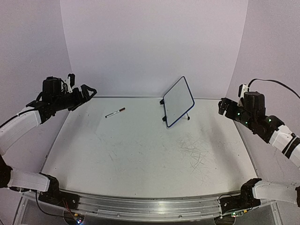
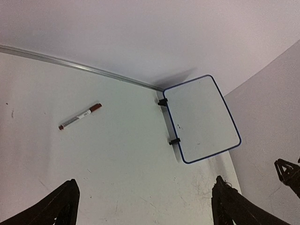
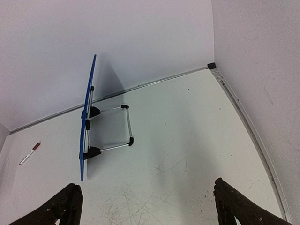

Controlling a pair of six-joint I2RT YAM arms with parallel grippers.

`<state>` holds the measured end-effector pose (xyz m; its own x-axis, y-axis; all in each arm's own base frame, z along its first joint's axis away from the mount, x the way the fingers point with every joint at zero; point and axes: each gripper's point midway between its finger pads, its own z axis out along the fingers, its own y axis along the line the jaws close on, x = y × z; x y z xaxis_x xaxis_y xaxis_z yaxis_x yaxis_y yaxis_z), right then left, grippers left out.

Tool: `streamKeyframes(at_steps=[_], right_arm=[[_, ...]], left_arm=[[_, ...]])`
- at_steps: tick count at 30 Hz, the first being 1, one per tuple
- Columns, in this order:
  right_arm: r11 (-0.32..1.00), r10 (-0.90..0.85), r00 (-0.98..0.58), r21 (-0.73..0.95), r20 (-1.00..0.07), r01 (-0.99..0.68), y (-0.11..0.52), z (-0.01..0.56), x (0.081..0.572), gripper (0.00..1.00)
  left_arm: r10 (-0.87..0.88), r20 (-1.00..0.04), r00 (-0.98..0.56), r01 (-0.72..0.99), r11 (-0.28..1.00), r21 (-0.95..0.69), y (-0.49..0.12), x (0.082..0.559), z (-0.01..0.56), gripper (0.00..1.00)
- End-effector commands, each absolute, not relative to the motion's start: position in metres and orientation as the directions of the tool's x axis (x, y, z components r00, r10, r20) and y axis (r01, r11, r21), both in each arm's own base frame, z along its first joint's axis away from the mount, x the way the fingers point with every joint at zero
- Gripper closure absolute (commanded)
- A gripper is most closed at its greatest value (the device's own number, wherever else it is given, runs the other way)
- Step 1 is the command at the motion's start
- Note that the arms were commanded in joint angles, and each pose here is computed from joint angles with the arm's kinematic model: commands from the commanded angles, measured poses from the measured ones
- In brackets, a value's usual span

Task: Write a sentence on the whiteboard
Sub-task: Move the whiteboard to the center of the board.

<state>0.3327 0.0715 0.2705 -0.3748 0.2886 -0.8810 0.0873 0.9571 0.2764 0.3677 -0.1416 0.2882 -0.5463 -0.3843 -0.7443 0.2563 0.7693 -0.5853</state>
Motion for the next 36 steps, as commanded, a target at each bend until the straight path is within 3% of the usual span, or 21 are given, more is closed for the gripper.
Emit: streamKeyframes(at_steps=[1, 10, 16, 23, 26, 36], right_arm=[[0.95, 0.269, -0.402, 0.31, -0.875, -0.038, 0.097, 0.272, 0.338, 0.02], [0.921, 0.266, -0.453, 0.363, -0.851, -0.142, 0.118, 0.254, 0.33, 0.02], [0.891, 0.296, -0.46, 0.416, -0.837, -0.182, 0.126, 0.261, 0.321, 0.02], [0.896, 0.308, -0.451, 0.415, -0.837, -0.159, 0.121, 0.261, 0.321, 0.02], [0.897, 0.306, -0.461, 0.414, -0.833, -0.152, 0.121, 0.259, 0.321, 0.02], [0.878, 0.349, -0.417, 0.448, -0.84, -0.168, 0.114, 0.282, 0.303, 0.02]], left_arm=[[-0.315, -0.725, -0.613, 0.334, 0.729, -0.598, -0.194, 0.358, 0.265, 0.01], [-0.109, -0.749, -0.654, 0.499, 0.682, -0.535, -0.291, 0.367, 0.201, 0.01], [0.172, -0.797, -0.579, 0.718, 0.569, -0.4, -0.368, 0.377, 0.147, 0.19], [0.303, -0.83, -0.469, 0.836, 0.455, -0.306, -0.424, 0.403, 0.102, 0.33], [0.381, -0.854, -0.354, 0.902, 0.382, -0.204, -0.439, 0.406, 0.078, 0.42], [0.461, -0.879, -0.117, 0.949, 0.314, 0.038, -0.467, 0.449, 0.048, 0.39]])
